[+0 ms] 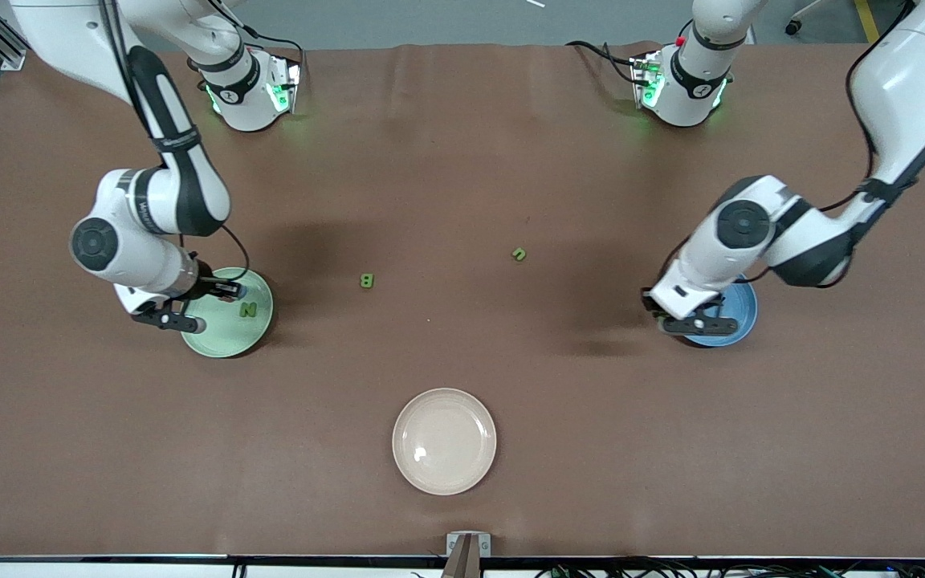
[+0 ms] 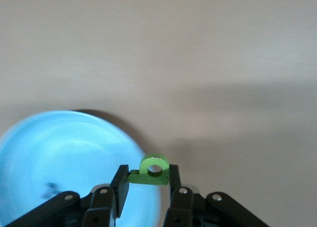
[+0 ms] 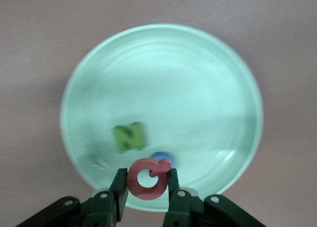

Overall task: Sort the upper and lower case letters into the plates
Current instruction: 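Carry the q to the green plate while the left gripper carries b to blue plate, then release the q into the green plate while the left gripper releases the b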

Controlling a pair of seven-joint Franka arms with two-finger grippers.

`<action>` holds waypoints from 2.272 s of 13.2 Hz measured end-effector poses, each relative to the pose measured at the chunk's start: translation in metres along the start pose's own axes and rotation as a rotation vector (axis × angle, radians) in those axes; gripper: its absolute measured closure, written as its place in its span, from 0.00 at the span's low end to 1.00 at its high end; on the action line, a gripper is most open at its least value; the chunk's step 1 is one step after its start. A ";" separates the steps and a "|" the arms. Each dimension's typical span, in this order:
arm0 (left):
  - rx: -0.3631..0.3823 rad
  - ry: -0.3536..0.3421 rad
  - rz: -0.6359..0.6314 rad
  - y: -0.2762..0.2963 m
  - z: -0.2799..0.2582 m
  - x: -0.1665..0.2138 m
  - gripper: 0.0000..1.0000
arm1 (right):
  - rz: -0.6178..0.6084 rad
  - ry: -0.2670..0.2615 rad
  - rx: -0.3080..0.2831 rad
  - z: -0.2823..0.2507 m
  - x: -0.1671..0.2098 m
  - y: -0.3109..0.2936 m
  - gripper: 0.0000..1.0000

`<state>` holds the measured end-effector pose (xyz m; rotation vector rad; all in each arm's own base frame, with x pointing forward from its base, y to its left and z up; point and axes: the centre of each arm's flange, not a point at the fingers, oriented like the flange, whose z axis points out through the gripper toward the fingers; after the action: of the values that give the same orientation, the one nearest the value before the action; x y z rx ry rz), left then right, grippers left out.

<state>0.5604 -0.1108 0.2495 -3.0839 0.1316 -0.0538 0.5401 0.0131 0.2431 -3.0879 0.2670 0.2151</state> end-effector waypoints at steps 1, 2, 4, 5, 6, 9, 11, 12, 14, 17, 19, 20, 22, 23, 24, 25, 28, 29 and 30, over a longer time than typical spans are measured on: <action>0.001 -0.005 0.018 -0.018 0.002 0.001 0.63 | -0.021 0.017 0.002 0.002 0.001 0.012 0.63; 0.002 -0.010 0.034 -0.031 0.004 0.000 0.63 | -0.039 0.046 0.001 0.006 0.001 0.020 0.63; 0.006 -0.026 0.063 -0.047 0.012 -0.003 0.63 | -0.058 0.086 -0.006 0.018 -0.005 0.026 0.63; 0.010 -0.039 0.073 -0.053 0.018 -0.005 0.63 | -0.061 0.089 -0.008 0.023 -0.009 0.026 0.63; 0.011 -0.052 0.078 -0.057 0.024 -0.008 0.63 | -0.063 0.088 -0.010 0.027 -0.011 0.026 0.63; 0.007 -0.090 0.077 -0.060 0.042 -0.018 0.63 | -0.064 0.092 -0.017 0.036 -0.011 0.027 0.63; 0.006 -0.106 0.075 -0.062 0.050 -0.022 0.63 | -0.064 0.091 -0.026 0.046 -0.011 0.029 0.63; 0.006 -0.112 0.073 -0.064 0.053 -0.023 0.63 | -0.064 0.091 -0.030 0.050 -0.011 0.029 0.63; 0.005 -0.124 0.068 -0.069 0.059 -0.026 0.63 | -0.063 0.094 -0.037 0.058 -0.010 0.031 0.63; 0.001 -0.130 0.071 -0.068 0.062 -0.026 0.63 | -0.062 0.093 -0.040 0.062 -0.010 0.031 0.63; 0.002 -0.131 0.078 -0.064 0.063 -0.027 0.63 | -0.060 0.094 -0.039 0.061 -0.009 0.032 0.46; 0.003 -0.132 0.081 -0.063 0.063 -0.027 0.63 | -0.060 0.095 -0.039 0.061 -0.009 0.032 0.35; 0.003 -0.131 0.083 -0.062 0.063 -0.027 0.59 | -0.058 0.093 -0.036 0.056 -0.006 0.031 0.15; 0.003 -0.131 0.082 -0.062 0.063 -0.026 0.49 | -0.049 0.078 -0.029 0.049 -0.004 0.028 0.04; 0.003 -0.129 0.080 -0.063 0.063 -0.026 0.38 | -0.028 0.051 -0.018 0.038 -0.003 0.023 0.00; 0.002 -0.130 0.076 -0.063 0.061 -0.024 0.27 | -0.002 0.026 -0.005 0.022 -0.002 0.015 0.00; 0.003 -0.201 0.063 -0.047 0.030 -0.019 0.00 | -0.002 0.020 0.018 -0.019 -0.012 -0.042 0.00; 0.004 -0.224 0.066 -0.036 0.011 -0.016 0.00 | -0.022 0.024 0.016 -0.022 -0.021 -0.070 0.00; 0.001 -0.238 0.063 -0.023 -0.012 -0.014 0.00 | -0.045 0.025 0.012 -0.021 -0.031 -0.097 0.00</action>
<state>0.5483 -0.0878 0.2623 -3.0512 0.2169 0.3137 0.5296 0.1129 0.2701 -3.0833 0.1985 0.1724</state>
